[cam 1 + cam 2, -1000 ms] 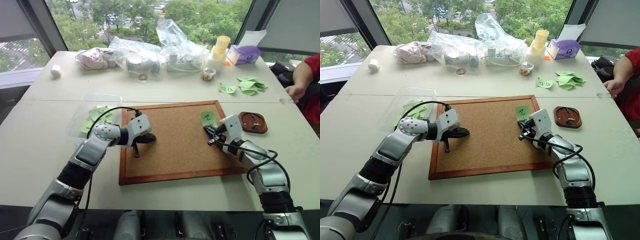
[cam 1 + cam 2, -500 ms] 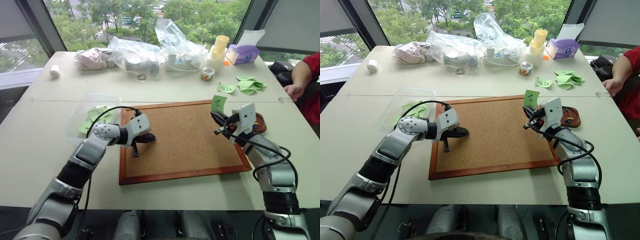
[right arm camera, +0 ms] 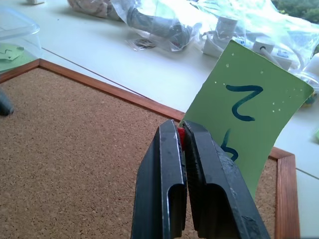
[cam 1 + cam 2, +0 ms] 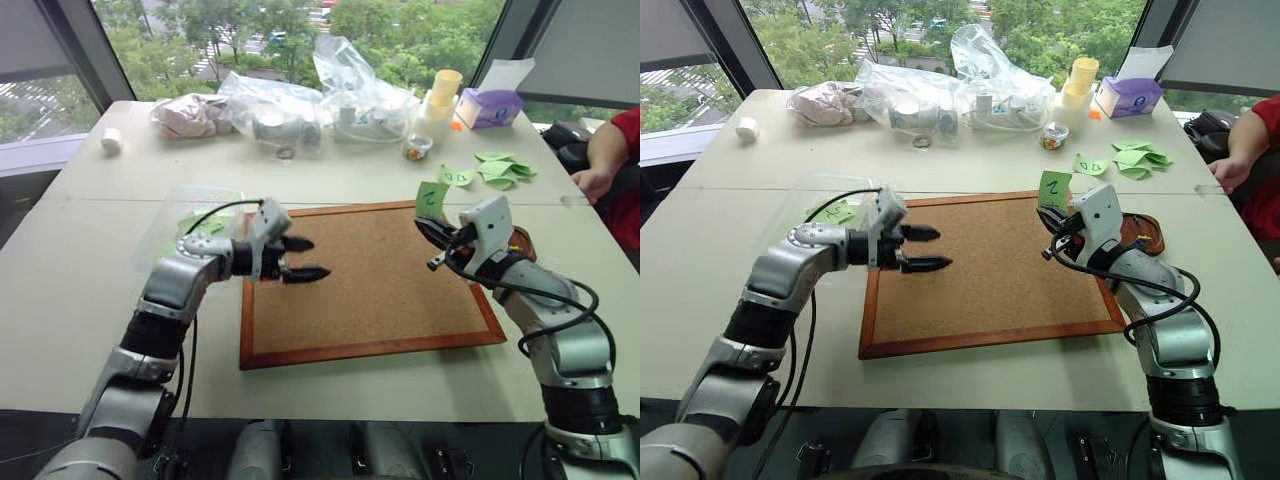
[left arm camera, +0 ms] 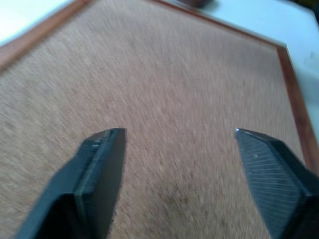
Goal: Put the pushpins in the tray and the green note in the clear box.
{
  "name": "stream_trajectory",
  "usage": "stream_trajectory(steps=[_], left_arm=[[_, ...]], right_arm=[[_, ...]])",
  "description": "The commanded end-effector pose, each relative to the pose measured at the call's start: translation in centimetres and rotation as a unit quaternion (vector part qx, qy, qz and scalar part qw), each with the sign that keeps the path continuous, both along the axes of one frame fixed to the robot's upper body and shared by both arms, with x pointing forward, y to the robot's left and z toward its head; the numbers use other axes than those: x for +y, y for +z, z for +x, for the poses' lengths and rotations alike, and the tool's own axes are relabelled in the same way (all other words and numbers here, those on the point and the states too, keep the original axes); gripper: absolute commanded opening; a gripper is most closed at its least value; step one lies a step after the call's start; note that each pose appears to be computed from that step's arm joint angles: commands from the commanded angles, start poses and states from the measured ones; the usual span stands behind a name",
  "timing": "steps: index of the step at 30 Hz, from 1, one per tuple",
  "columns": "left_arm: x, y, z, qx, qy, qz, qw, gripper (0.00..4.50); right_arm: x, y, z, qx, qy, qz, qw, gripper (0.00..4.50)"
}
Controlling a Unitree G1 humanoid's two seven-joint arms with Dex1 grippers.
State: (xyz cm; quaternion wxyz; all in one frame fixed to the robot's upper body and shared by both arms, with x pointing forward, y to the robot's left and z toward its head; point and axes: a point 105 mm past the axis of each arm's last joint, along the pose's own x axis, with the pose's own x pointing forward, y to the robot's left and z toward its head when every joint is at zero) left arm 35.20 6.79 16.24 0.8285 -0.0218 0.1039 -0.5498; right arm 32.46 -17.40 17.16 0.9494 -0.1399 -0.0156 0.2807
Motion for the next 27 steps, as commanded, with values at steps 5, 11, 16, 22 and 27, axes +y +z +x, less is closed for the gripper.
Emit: stream_trajectory(steps=[5,11,16,22,27], left_arm=[[-5.1,5.2,1.0,0.033,-0.021,-0.141,0.989,4.40],[-8.5,4.7,1.8,0.083,-0.035,-0.160,0.983,4.40],[-10.2,4.1,2.6,0.110,-0.037,-0.175,0.978,4.40],[-11.7,3.3,2.9,0.131,-0.046,-0.167,0.976,3.06],[-12.2,2.8,2.5,0.146,-0.060,-0.160,0.974,0.59]], right_arm=[[2.8,2.3,-1.4,-0.034,0.078,-0.048,0.995,0.00],[3.8,2.9,-1.4,-0.049,0.093,-0.065,0.992,0.00],[4.2,2.6,-1.6,-0.053,0.097,-0.082,0.990,0.00],[4.6,2.8,-1.8,-0.060,0.098,-0.089,0.989,0.00],[4.4,2.5,-1.8,-0.061,0.095,-0.104,0.988,0.00]])
